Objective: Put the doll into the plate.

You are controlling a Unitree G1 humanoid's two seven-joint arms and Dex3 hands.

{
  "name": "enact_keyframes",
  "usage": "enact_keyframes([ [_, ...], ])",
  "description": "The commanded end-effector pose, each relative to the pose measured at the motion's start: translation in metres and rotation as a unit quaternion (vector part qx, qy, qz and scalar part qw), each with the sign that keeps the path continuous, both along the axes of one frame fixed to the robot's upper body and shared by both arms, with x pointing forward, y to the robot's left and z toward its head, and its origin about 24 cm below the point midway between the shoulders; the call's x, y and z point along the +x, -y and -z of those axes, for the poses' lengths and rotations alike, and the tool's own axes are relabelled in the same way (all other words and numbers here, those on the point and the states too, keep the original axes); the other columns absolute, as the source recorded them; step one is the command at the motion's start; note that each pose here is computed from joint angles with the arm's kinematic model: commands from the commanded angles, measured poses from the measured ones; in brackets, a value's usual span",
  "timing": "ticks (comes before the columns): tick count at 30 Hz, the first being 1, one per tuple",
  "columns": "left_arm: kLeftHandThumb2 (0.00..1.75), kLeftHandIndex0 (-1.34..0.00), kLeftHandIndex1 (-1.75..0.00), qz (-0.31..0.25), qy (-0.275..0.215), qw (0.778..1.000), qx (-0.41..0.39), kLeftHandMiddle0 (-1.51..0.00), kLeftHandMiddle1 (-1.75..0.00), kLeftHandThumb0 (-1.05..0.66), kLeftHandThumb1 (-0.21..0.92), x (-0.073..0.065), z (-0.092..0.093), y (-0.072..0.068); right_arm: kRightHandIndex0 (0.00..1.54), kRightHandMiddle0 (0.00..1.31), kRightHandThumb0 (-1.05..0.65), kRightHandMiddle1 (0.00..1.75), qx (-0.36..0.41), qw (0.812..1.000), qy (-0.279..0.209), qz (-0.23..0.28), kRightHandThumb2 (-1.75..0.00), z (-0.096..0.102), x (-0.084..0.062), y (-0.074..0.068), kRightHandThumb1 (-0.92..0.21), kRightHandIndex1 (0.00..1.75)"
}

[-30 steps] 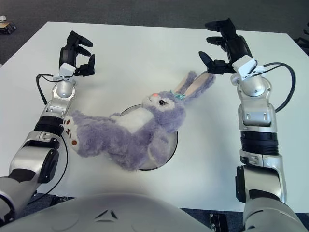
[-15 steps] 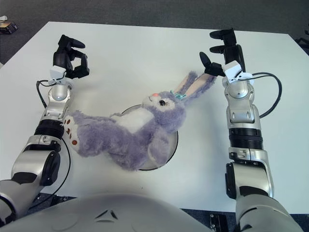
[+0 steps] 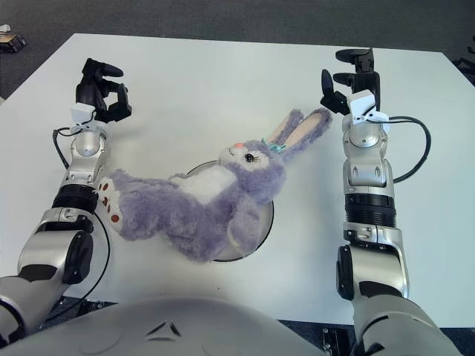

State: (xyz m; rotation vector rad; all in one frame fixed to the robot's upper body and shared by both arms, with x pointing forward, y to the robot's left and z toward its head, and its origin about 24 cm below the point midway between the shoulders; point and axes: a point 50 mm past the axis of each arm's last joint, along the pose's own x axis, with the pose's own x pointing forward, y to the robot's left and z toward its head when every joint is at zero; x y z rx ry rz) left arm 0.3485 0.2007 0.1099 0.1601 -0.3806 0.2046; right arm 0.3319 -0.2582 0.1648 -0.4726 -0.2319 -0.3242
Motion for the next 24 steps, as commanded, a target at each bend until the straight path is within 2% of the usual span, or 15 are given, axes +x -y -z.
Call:
enact_keyframes([
  [1,1.06,-0.33,-1.75,-0.014,-0.019,1.000,-0.012,-0.34,-1.75,-0.01,0.54,-0.002,0.009,-0.005,0.18,0.13,-0.36,1.64,0.019,1.000,0.005,0.013,-0.61,-0.005,0.005,0.004,-0.92,0.84],
  [6,1.08,-0.34,-1.75,-0.019,-0.031,0.999,-0.018,-0.35,-1.75,-0.01,0.53,-0.003,0.014,-0.008,0.19,0.17,-0.35,1.73,0.030,0.999,-0.008,0.026,-0.55,-0.001,0.009,0.009,-0.92,0.87],
  [10,1.10,-0.35,-1.75,-0.021,-0.039,0.999,-0.024,-0.36,-1.75,-0.01,0.51,-0.003,0.016,-0.010,0.18,0.17,-0.34,1.74,0.043,0.998,-0.025,0.038,-0.54,0.004,0.012,0.018,-0.92,0.91],
  [18,1.12,-0.36,-1.75,-0.020,-0.046,0.998,-0.031,-0.38,-1.75,-0.01,0.49,-0.004,0.019,-0.011,0.18,0.17,-0.34,1.75,0.086,0.995,-0.032,0.047,-0.54,0.009,0.019,0.026,-0.92,0.99],
  [24,1.13,-0.37,-1.75,-0.015,-0.048,0.998,-0.030,-0.38,-1.75,-0.01,0.48,-0.004,0.021,-0.012,0.18,0.18,-0.34,1.75,0.108,0.991,-0.050,0.059,-0.53,0.018,0.027,0.039,-0.92,1.04],
])
